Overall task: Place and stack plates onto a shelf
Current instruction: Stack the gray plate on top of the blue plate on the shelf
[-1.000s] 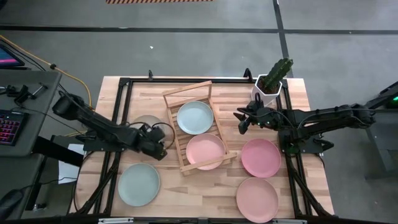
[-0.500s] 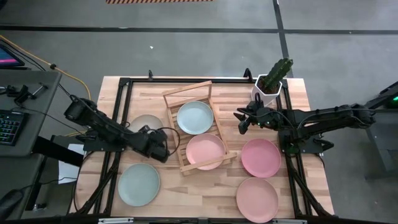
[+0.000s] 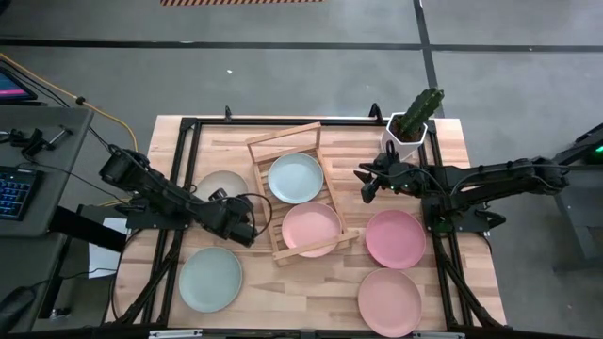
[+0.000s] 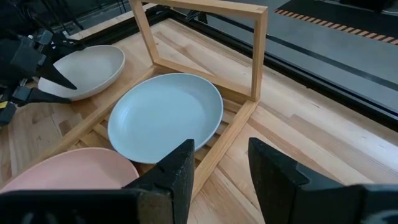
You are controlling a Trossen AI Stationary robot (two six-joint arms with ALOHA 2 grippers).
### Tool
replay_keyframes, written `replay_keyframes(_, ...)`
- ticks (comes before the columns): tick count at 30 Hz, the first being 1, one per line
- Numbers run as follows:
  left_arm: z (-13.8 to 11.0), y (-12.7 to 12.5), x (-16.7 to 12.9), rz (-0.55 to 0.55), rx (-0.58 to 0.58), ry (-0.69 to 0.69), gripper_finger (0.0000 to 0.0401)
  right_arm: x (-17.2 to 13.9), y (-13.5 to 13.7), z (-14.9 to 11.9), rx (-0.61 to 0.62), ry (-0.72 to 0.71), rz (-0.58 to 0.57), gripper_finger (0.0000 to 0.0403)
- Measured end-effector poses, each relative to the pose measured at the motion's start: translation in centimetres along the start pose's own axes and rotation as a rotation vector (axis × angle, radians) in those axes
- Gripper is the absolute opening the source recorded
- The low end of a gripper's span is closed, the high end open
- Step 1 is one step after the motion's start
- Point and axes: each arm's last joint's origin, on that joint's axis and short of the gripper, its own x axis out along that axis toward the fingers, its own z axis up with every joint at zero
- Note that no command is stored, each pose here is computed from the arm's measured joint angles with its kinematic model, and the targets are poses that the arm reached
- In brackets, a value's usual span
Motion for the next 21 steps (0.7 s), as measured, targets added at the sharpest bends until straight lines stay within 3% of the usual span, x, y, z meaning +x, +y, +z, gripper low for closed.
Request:
replay_keyframes(11,-0.1,0.0,0.1,-0.001,-0.008,0.014,0.0133,0.0,0.0,0.0,0.000,-0.001,-0.002,0.0133)
replay_keyframes(21,-0.7,-0.7,1.4,0.046,0.032,0.071,0.0090,0.0,0.0,0.0,0.000,-0.001,-0.002,0.0133)
